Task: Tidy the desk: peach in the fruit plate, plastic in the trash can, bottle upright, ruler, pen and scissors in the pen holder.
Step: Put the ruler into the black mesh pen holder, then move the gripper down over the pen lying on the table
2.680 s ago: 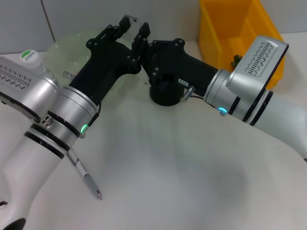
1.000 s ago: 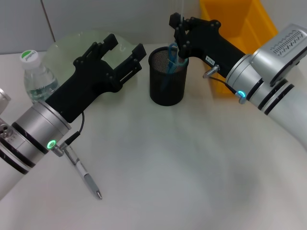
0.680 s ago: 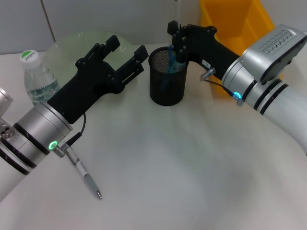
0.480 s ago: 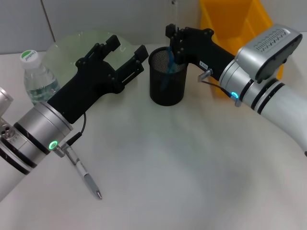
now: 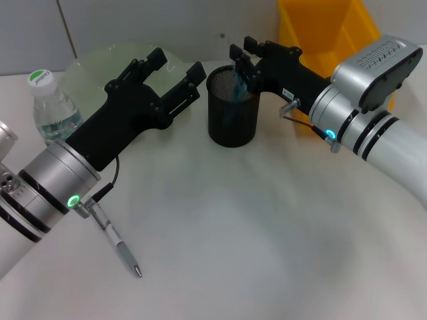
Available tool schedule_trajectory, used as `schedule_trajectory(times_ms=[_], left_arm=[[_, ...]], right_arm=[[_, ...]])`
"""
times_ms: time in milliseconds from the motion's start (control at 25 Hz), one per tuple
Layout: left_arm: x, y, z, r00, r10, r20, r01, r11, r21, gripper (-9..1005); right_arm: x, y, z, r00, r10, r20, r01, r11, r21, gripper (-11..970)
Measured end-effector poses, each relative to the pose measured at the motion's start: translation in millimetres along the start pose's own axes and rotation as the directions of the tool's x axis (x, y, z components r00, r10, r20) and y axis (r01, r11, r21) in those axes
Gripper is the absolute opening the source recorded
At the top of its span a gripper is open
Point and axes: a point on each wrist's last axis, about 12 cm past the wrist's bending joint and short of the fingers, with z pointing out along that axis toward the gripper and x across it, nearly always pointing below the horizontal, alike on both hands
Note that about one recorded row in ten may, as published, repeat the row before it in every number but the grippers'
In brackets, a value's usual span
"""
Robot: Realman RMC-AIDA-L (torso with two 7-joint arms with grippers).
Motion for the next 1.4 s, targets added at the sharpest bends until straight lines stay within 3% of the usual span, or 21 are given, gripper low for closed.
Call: schedule_trajectory(times_ms=[40,360,560,720,960,1000,1120,1400], left_arm=[[-0.1,0.1,0.0,1.0,-0.001,0.0,0.001,1.0,0.0,807],[-1.0,1.1,0.5,1.0,-0.005,0.0,0.005,1.0,0.001,806],[-1.5,1.4,-0.9,1.0,-0.003,0.0,0.003,1.0,0.001,805],[-3.8,3.5,-3.3,1.0,-0.002,-0.002,0.002,1.0,0.008,805],[-8.5,6.4,-9.2,0.998,0.018,-0.057,-0.013,0.996,0.084,804],[-9.5,6.8,-10.3,0.998,0.021,-0.065,-0.014,0.995,0.1,804],[-12.2,9.1,-14.5,0.995,0.024,-0.1,-0.01,0.99,0.142,803],[-22.3,17.1,-26.0,0.984,0.025,-0.179,0.006,0.986,0.169,802]], right_arm=[[0.0,-0.1,-0.1,1.0,-0.001,0.0,0.001,1.0,0.0,59],[-3.6,-7.1,-2.0,0.997,0.074,0.006,-0.074,0.997,-0.004,498],[-4.0,-13.7,-7.3,0.992,0.127,0.002,-0.127,0.992,-0.009,704],[-6.9,-21.1,-23.4,0.984,0.175,0.021,-0.173,0.983,-0.063,777],[-30.1,-32.9,-71.6,0.979,0.203,0.027,-0.187,0.941,-0.282,814],[-37.8,-35.2,-89.9,0.983,0.182,-0.014,-0.175,0.918,-0.356,814],[-44.1,-39.7,-109.3,0.984,0.156,-0.083,-0.176,0.892,-0.415,815],[-54.1,-56.6,-155.1,0.965,0.106,-0.239,-0.214,0.846,-0.489,815]])
